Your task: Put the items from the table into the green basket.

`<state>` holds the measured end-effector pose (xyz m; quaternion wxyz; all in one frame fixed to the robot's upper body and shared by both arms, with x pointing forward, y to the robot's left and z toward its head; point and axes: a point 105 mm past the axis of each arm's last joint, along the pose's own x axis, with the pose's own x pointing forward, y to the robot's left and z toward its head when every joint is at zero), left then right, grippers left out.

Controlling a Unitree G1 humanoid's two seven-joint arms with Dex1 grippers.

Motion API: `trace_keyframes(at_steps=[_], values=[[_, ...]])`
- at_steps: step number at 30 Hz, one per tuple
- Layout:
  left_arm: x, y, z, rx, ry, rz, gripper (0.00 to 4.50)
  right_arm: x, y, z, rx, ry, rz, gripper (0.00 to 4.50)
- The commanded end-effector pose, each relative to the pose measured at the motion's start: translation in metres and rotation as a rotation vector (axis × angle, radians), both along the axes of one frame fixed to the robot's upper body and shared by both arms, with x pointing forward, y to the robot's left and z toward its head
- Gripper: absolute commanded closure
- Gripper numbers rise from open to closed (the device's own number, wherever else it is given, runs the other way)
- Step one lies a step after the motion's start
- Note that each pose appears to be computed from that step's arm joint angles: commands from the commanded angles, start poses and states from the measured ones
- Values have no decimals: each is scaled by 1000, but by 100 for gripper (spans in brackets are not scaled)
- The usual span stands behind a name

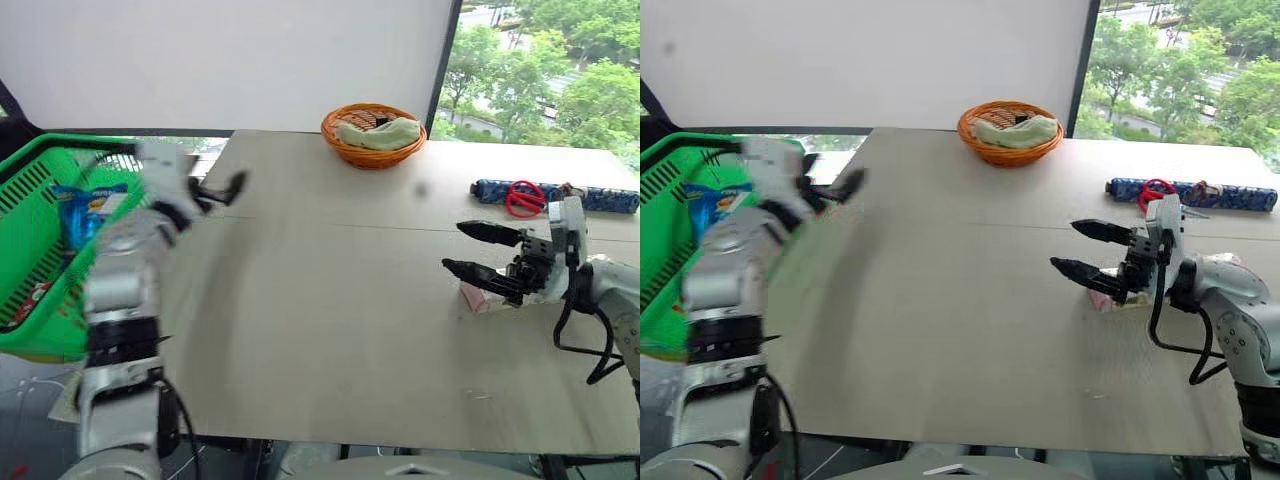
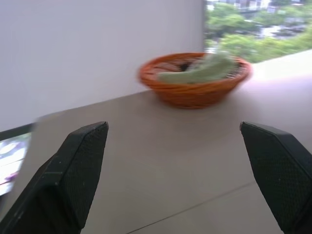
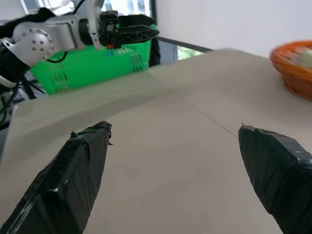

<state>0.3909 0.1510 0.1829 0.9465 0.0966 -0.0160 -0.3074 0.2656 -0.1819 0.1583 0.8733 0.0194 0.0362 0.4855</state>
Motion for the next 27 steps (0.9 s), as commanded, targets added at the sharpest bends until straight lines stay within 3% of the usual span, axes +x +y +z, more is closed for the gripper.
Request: trace_keyframes(at_steps=[1, 4, 7, 15, 22, 27], values=[[-9, -89, -4, 83, -28, -333, 1, -7, -22, -3, -62, -37, -110, 0], [-17, -132, -14, 122, 12, -511, 1, -17, -38, -12, -99, -28, -207, 0], [-28, -168, -35, 181, 172, -673, 1, -25, -63, -23, -228, -66, -372, 0], [-39, -223, -66, 297, 277, -758, 1, -49, -69, -33, -246, -41, -533, 0], [-24, -230, -91, 519, 230, -642, 1, -57, -77, -37, -288, -49, -637, 0], [-6, -235, -78, 539, 104, -510, 1, -56, -74, -31, -266, -72, -651, 0]])
